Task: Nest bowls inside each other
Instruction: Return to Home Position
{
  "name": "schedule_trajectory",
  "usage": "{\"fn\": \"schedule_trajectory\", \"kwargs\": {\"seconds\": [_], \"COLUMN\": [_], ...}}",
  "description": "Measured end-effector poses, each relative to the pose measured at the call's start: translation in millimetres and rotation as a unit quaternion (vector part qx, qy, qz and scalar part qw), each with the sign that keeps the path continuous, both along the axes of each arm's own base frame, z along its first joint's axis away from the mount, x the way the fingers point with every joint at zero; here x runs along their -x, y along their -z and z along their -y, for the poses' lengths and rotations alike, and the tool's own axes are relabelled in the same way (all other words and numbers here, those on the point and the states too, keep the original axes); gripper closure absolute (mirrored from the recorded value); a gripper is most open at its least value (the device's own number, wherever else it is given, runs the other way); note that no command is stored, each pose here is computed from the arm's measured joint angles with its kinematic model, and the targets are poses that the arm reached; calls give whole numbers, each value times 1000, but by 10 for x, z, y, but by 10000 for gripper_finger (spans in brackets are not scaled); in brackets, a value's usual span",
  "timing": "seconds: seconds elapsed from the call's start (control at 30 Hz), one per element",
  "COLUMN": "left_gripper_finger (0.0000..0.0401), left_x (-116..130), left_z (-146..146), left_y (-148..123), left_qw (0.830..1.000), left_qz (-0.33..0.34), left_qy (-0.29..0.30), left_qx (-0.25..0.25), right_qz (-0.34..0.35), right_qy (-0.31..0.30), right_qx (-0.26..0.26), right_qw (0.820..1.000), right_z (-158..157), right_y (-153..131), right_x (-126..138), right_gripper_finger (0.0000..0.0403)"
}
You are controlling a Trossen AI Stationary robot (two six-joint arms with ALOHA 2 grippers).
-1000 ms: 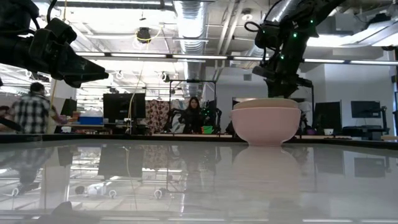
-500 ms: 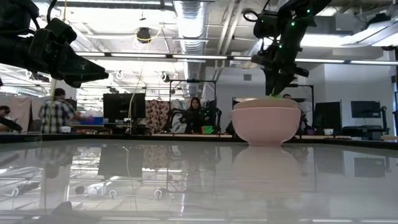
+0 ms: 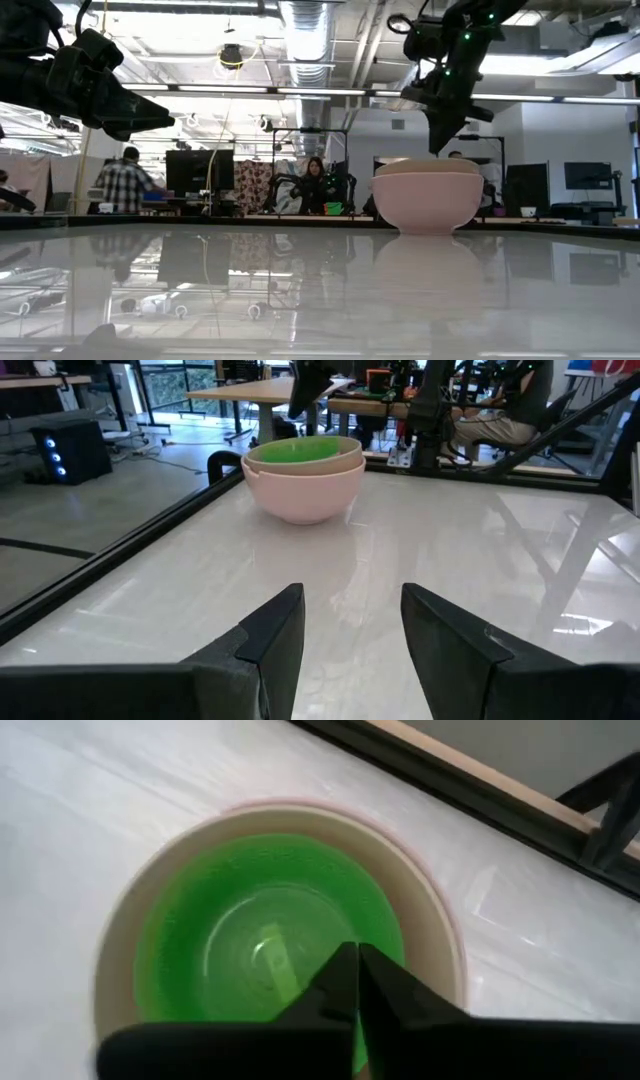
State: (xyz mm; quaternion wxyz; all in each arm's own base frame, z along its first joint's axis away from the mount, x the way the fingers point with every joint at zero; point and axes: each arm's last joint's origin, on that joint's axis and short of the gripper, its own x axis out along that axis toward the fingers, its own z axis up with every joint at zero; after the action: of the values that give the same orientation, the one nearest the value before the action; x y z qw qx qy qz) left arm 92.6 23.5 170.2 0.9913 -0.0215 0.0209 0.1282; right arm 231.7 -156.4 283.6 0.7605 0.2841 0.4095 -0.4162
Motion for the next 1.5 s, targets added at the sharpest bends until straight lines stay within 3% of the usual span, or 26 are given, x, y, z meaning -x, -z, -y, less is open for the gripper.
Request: {"fn": "schedule_trajectory", "kwargs": {"seconds": [0.07,0.4,0.7,1.0,1.23,1.5], "left_gripper_finger": [244,244,244,244,244,244], "left_x": [0,0,0,0,0,0], "left_z": [0,0,0,0,0,0], "left_y": [1,1,1,1,0,2], "left_qw": [1000,1000,1000,1000,1000,1000], "left_qz": [0,0,0,0,0,0], "left_qy": [0,0,0,0,0,0], "left_qx": [0,0,0,0,0,0], "right_qz": [1,95,176,217,272,351], "right_qy": [-16,-103,-210,-291,-364,-377], "right_qx": [6,73,113,164,198,192], "right_qw": [1000,988,955,917,868,835], "right_z": [-25,-378,-1072,-1820,-2128,-1941], "right_y": [3,-307,-703,-840,-480,28], "right_x": [-41,-177,-39,19,-54,109], "right_gripper_finger": [392,398,398,397,397,397]}}
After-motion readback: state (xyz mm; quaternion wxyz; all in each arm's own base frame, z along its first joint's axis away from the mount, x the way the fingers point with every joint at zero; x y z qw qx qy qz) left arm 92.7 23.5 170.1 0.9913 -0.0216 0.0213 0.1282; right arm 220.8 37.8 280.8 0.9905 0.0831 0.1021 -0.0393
